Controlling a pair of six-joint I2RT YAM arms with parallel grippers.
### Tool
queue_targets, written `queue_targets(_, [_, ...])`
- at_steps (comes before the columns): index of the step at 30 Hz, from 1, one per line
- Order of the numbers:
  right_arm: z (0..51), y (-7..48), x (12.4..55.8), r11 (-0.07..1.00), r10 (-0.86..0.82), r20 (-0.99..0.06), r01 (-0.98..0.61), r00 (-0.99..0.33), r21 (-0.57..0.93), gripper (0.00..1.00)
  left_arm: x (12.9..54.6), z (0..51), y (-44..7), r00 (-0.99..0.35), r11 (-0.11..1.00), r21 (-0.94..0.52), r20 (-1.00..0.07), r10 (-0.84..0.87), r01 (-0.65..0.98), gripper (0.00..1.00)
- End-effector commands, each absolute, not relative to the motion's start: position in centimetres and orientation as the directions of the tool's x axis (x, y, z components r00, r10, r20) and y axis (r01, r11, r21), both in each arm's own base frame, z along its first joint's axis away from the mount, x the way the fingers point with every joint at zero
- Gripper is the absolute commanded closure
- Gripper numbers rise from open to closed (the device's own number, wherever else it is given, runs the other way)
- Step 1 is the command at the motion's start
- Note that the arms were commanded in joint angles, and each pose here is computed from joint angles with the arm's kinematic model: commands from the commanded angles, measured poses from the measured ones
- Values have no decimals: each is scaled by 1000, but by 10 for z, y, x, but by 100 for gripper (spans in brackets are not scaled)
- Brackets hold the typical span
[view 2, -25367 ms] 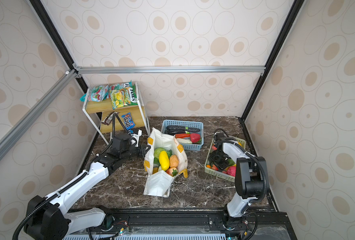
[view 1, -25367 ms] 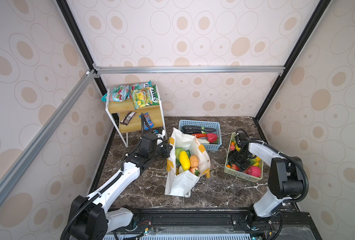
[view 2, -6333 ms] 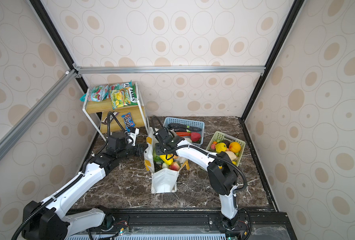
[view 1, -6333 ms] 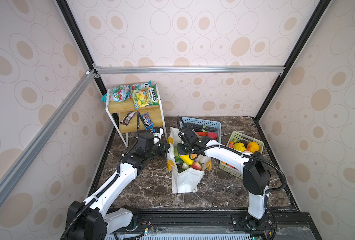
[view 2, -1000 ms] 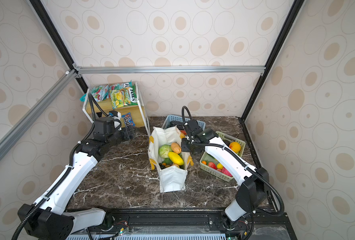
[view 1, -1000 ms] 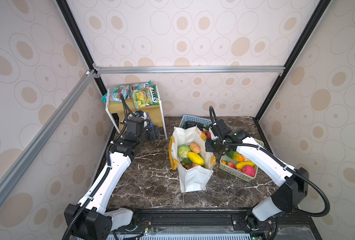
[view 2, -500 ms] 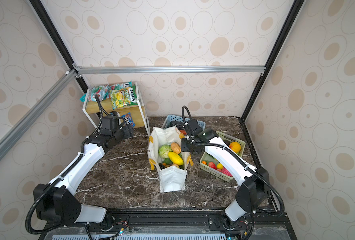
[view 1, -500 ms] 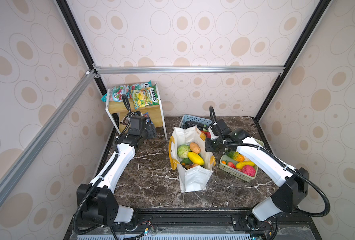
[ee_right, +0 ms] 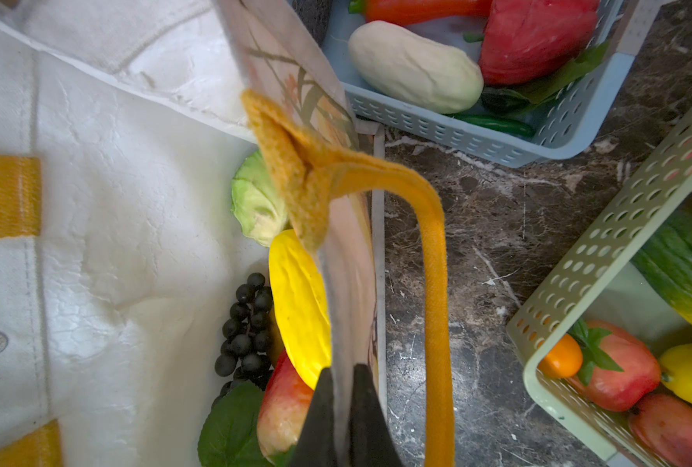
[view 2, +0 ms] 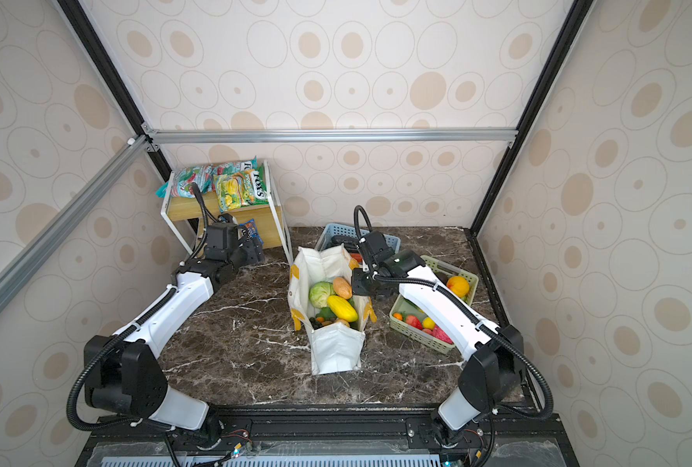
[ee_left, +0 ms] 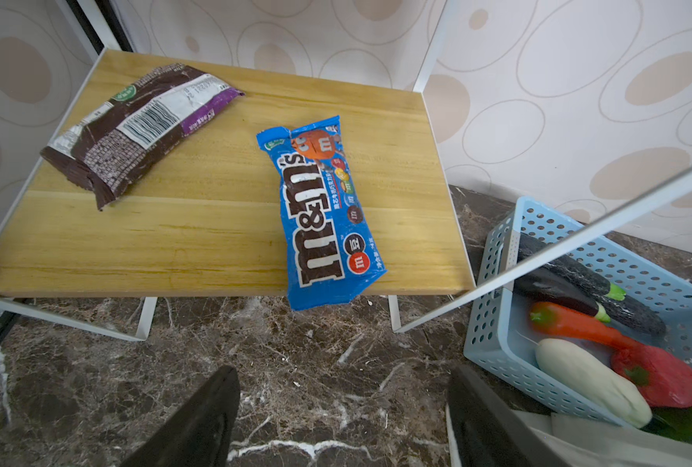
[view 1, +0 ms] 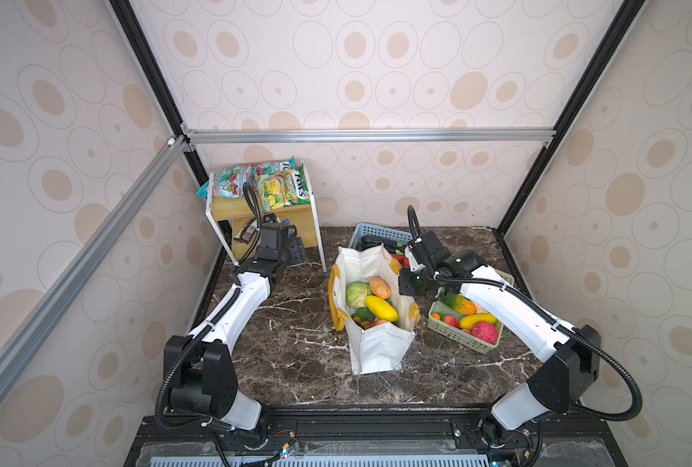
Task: Place the food into the grocery bag and tie it
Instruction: 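Grasp a yellow handle with the right gripper while the left gripper moves to the shelf, then close the left gripper on the blue M&M's bag on the shelf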
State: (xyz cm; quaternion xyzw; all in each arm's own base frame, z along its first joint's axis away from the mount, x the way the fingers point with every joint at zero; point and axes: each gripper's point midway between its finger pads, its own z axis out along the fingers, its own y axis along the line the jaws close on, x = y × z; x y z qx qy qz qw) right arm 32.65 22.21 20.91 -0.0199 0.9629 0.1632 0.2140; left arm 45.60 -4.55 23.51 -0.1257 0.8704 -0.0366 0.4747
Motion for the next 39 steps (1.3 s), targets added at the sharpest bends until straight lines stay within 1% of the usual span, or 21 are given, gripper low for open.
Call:
queue_targets(1, [211,224,327,944,20,-409,-118,-912,309,100,469,253,-38,-460,968,-153,-858,-230,-197,19])
queue_targets(14, [209,226,326,941,17,-405,-122,-914,316,100,490,244,-27,-469,964,-90,-860,-201,-248,19])
queue_targets(23, [209,227,325,938,20,-397,-121,-917,326,100,509,245,-35,-440,969,-128,-873,-211,-210,16])
queue_targets(27, [205,228,323,935,22,-387,-118,-922,333,100,520,237,-31,-432,963,-122,-875,-219,-241,14])
queue_targets(33, [206,229,321,930,27,-387,-119,-922,348,100,532,222,-26,-422,957,-99,-882,-212,-274,15])
queue_targets(35, [205,230,320,930,26,-384,-119,-923,349,100,533,220,-25,-415,955,-94,-885,-210,-282,17])
queue_targets(39, [203,230,320,929,29,-379,-116,-925,353,100,533,213,-22,-407,952,-86,-890,-206,-294,28])
